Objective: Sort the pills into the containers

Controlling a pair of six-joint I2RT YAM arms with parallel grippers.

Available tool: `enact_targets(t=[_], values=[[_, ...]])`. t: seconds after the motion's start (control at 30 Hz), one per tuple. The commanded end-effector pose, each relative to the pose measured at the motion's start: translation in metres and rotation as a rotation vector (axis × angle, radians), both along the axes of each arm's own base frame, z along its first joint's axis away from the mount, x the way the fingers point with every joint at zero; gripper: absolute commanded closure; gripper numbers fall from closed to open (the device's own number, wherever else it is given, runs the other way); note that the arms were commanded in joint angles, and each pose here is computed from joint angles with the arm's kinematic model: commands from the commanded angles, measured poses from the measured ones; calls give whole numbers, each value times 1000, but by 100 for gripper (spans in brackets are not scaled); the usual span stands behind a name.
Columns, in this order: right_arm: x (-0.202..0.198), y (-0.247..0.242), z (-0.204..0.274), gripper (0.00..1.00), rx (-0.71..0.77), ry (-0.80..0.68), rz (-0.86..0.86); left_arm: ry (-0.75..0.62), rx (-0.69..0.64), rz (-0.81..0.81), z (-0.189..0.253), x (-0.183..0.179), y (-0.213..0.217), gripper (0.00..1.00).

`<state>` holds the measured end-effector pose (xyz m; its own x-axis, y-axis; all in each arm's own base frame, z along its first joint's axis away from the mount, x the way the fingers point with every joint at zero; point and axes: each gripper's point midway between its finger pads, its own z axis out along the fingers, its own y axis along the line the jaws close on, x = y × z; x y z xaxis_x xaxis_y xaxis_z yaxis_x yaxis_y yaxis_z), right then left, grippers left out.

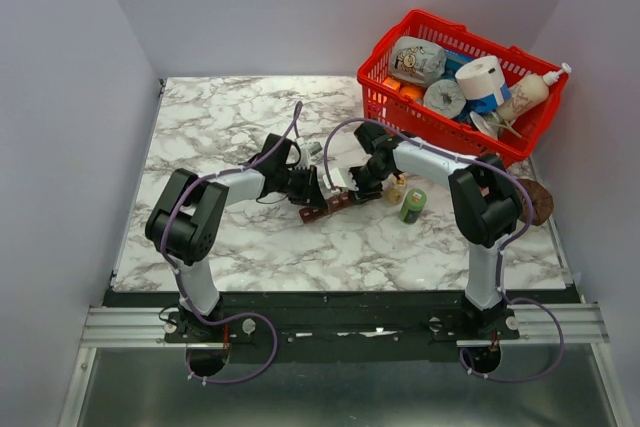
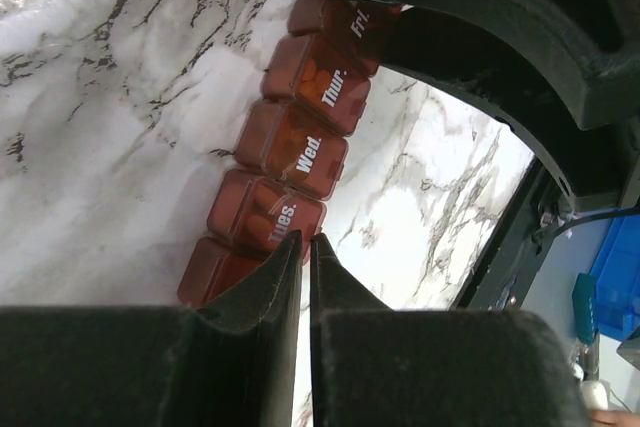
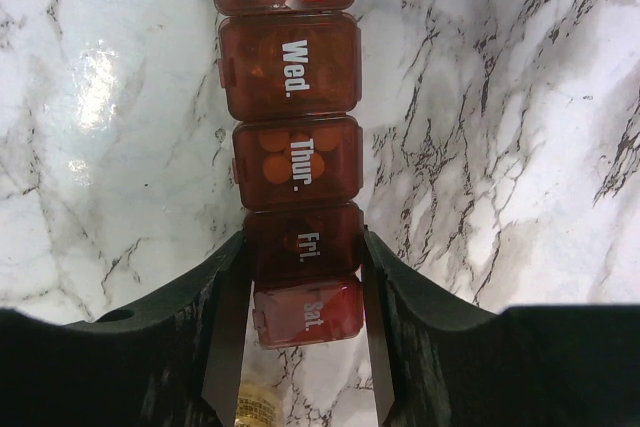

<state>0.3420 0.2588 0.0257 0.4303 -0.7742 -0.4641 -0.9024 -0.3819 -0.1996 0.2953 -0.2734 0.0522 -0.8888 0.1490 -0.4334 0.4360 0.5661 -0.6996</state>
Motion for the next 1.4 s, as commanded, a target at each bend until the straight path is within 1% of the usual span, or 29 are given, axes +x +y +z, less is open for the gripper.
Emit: enact_targets(t=[0.0,0.23,0.33,0.37,0.47,0.57,0.7,0.83,1.07,1.23,1.37], values=[[4,3,-7,50,-24,-5,-7,-11,31,0,0,-1,-1,85],[5,3,-8,51,-27,-4,-13,15,35,12,-5,-1,-5,87],[6,4,-8,51,-27,-6,-15,37,85,28,-15,-2,0,88],[5,4,-9,51,-29,-5,-15,50,125,47,-21,-2,5,89],[6,3,-9,52,-32,-6,-19,75,185,78,-33,-3,14,92],[6,3,-10,52,-34,-5,-19,104,229,101,-45,-6,20,93],[6,2,-10,52,-38,-7,-22,104,287,132,-57,-4,29,94],[7,2,-11,52,-44,-7,-25,96,347,139,-65,-4,35,97],[9,2,-11,52,-44,-9,-34,101,443,121,-83,-16,44,98],[10,2,-13,53,-48,-9,-39,112,460,108,-90,-27,47,99],[10,2,-13,53,-49,-9,-44,110,444,101,-90,-29,44,98]])
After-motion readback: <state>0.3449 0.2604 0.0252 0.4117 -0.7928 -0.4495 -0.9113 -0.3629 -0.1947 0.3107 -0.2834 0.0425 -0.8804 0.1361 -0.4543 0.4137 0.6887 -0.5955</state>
